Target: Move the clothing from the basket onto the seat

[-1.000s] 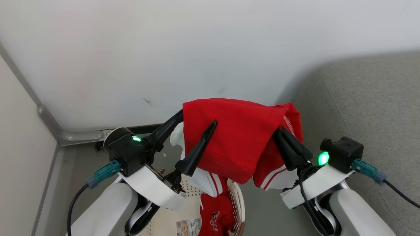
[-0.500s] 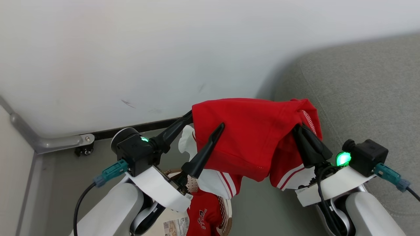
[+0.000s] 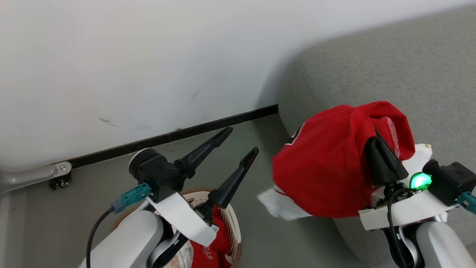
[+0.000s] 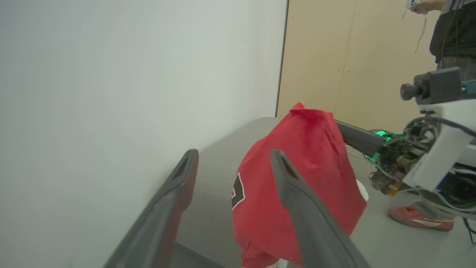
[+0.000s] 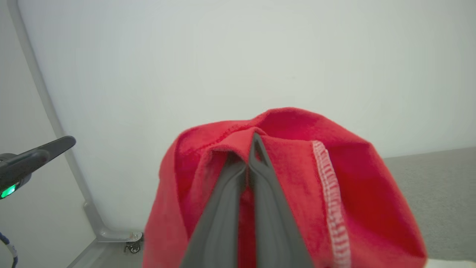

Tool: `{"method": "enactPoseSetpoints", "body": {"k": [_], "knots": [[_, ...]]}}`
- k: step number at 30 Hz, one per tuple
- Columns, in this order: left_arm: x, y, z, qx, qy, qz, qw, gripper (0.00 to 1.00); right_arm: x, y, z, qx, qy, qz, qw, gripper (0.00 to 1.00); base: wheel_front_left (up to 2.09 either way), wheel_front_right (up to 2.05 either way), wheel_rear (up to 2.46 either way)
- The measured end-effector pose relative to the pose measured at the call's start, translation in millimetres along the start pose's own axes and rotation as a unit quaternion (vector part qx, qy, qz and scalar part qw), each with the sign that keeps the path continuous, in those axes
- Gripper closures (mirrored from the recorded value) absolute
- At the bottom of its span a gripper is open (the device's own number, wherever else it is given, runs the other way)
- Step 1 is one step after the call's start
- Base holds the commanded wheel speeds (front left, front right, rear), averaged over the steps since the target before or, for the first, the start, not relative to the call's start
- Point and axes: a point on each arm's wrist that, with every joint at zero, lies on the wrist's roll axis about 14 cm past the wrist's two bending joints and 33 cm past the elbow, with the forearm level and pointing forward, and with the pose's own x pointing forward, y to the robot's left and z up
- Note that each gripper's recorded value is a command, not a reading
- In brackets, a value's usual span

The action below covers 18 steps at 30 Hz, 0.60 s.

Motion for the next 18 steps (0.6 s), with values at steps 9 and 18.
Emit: {"method": "enactPoseSetpoints", "body": {"k": [9, 18], "knots": [[15, -10, -15, -0.016, 0.013, -0.034, 0.999, 0.0, -16, -22, 6, -0.016, 0.001, -0.041, 0.999, 1.0, 0.0, 0.0, 0.0], [23, -16, -28, -0.027, 0.025, -0.058, 0.998, 0.0, -26, -33, 12, -0.027, 0.0, -0.064, 0.998, 1.0, 0.0, 0.0, 0.0]]}}
